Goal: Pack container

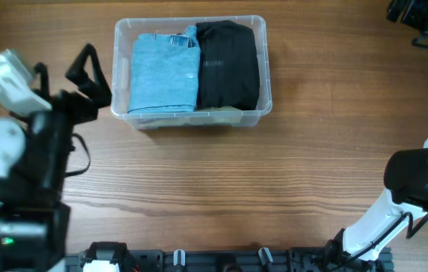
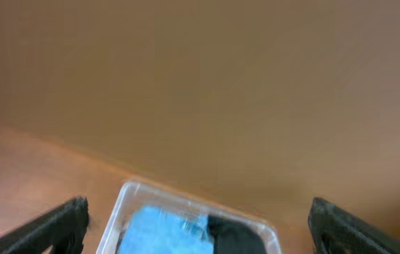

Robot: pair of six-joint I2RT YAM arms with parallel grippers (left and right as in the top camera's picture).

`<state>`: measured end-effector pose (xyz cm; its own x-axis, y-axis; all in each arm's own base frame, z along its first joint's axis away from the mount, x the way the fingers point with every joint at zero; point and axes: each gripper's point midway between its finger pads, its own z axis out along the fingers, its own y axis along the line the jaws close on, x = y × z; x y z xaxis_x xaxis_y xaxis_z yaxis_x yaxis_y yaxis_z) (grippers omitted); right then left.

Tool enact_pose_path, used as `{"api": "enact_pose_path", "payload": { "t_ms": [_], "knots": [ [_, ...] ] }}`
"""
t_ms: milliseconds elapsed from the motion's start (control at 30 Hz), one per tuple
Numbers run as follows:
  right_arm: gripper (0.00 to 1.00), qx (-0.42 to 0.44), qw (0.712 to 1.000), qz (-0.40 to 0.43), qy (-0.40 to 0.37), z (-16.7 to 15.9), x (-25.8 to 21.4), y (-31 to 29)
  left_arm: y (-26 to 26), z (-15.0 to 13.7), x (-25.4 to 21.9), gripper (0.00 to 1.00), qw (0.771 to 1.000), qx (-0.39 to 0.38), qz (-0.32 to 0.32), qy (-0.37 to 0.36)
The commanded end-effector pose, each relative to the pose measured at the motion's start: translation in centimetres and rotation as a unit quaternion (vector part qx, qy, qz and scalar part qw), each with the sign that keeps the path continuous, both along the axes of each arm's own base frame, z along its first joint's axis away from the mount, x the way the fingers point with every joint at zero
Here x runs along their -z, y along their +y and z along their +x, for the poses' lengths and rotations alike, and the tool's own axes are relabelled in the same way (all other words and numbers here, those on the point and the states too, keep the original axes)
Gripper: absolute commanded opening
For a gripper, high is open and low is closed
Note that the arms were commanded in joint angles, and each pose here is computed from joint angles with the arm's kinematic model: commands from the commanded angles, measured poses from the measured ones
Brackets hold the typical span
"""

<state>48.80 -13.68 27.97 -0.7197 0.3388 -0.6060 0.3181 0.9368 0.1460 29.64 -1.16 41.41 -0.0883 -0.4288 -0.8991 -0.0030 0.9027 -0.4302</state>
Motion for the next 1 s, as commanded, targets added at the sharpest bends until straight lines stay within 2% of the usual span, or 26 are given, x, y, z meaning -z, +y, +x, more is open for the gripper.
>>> {"api": "enact_pose_path", "payload": {
  "t_ms": [0,100,233,433,733,967],
  "knots": [
    [1.00,0.004,1.000,0.002,0.005,0.2,0.5,0.0,-0.9,-1.0,4.6,1.00,0.997,0.037,0.014,-0.059],
    [1.00,0.004,1.000,0.002,0.005,0.2,0.5,0.0,-1.1,-2.5,8.5,1.00,0.994,0.045,0.015,-0.098],
    [1.00,0.004,1.000,0.002,0.005,0.2,0.5,0.0,-1.3,-4.2,13.6,1.00,0.994,0.051,0.016,-0.099],
    [1.00,0.004,1.000,0.002,0.005,0.2,0.5,0.0,-1.5,-5.4,17.0,1.00,0.991,0.057,0.030,-0.113],
    [1.00,0.004,1.000,0.002,0.005,0.2,0.5,0.0,-2.4,-5.3,22.9,1.00,0.996,0.082,0.025,-0.033],
    [1.00,0.004,1.000,0.002,0.005,0.2,0.5,0.0,-1.6,-5.6,24.6,1.00,0.997,0.059,0.038,-0.002]
  ]
}}
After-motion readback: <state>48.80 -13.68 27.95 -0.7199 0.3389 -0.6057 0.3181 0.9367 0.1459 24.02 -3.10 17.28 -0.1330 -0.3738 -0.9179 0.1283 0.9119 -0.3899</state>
